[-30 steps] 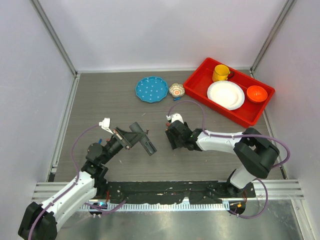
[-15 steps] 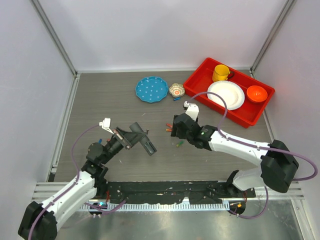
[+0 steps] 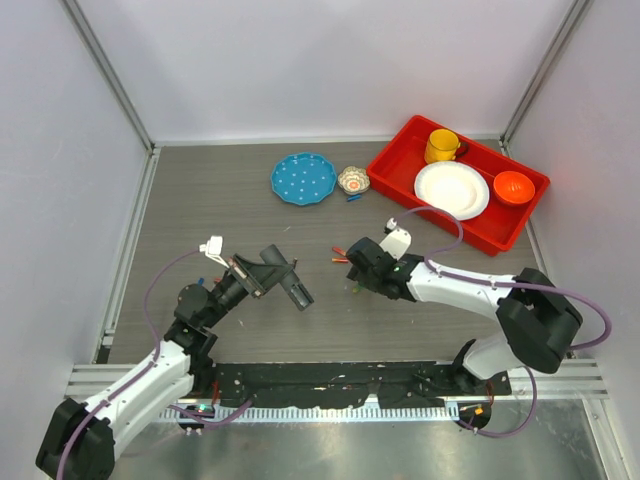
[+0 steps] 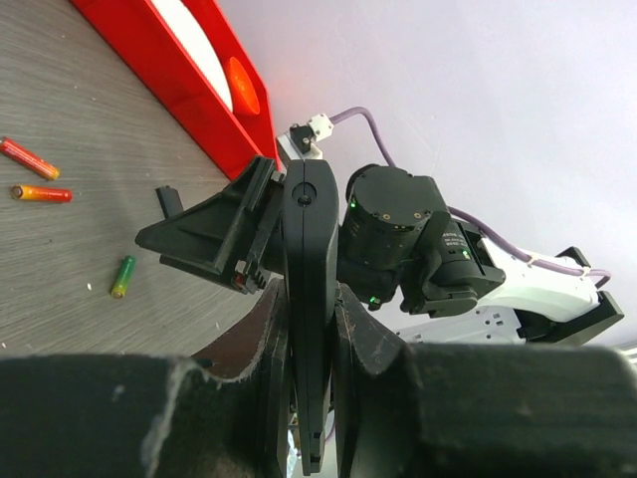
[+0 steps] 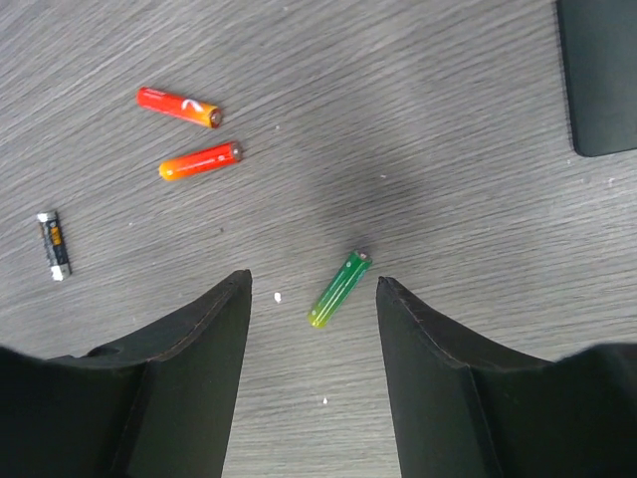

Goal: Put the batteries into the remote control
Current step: Pick up the battery from the center of the board.

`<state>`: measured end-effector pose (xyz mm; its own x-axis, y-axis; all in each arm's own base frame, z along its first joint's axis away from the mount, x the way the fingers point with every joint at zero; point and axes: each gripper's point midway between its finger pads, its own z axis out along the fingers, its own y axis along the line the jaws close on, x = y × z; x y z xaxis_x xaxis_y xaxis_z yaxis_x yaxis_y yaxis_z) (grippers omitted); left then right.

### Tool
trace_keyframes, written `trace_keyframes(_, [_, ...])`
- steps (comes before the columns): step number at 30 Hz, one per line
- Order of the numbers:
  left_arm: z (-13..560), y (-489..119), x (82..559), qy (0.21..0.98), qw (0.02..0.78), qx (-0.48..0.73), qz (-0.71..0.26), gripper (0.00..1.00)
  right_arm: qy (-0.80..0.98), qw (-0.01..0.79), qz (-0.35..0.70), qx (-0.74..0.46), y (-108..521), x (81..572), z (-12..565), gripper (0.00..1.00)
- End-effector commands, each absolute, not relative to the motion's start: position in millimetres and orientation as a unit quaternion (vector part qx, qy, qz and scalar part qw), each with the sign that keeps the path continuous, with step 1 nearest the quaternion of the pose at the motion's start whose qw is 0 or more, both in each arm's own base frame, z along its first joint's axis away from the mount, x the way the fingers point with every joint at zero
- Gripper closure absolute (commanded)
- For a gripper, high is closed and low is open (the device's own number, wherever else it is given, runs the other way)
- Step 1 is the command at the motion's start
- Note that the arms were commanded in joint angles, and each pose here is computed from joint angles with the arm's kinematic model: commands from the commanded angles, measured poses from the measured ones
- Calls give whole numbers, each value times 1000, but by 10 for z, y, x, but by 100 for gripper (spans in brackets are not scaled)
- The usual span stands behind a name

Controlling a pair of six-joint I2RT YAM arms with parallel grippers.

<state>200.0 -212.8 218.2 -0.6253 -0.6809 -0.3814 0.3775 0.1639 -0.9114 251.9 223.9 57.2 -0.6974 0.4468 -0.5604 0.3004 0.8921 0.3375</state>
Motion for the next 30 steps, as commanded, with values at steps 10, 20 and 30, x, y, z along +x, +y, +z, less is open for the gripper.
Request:
trace_keyframes(10, [2262,-2083,1982,624,437,-110,-639,100,913,313,98,244,2203,2538,357,46])
trace_keyframes(20, [2241,-2083,1982,626,435,-111,-637,100,925,297,75,226,2201,2518,199,50])
trace_keyframes(30, [2239,-2074,1982,627,438,-111,-634,100,940,279,51,191,2168,2443,61,68])
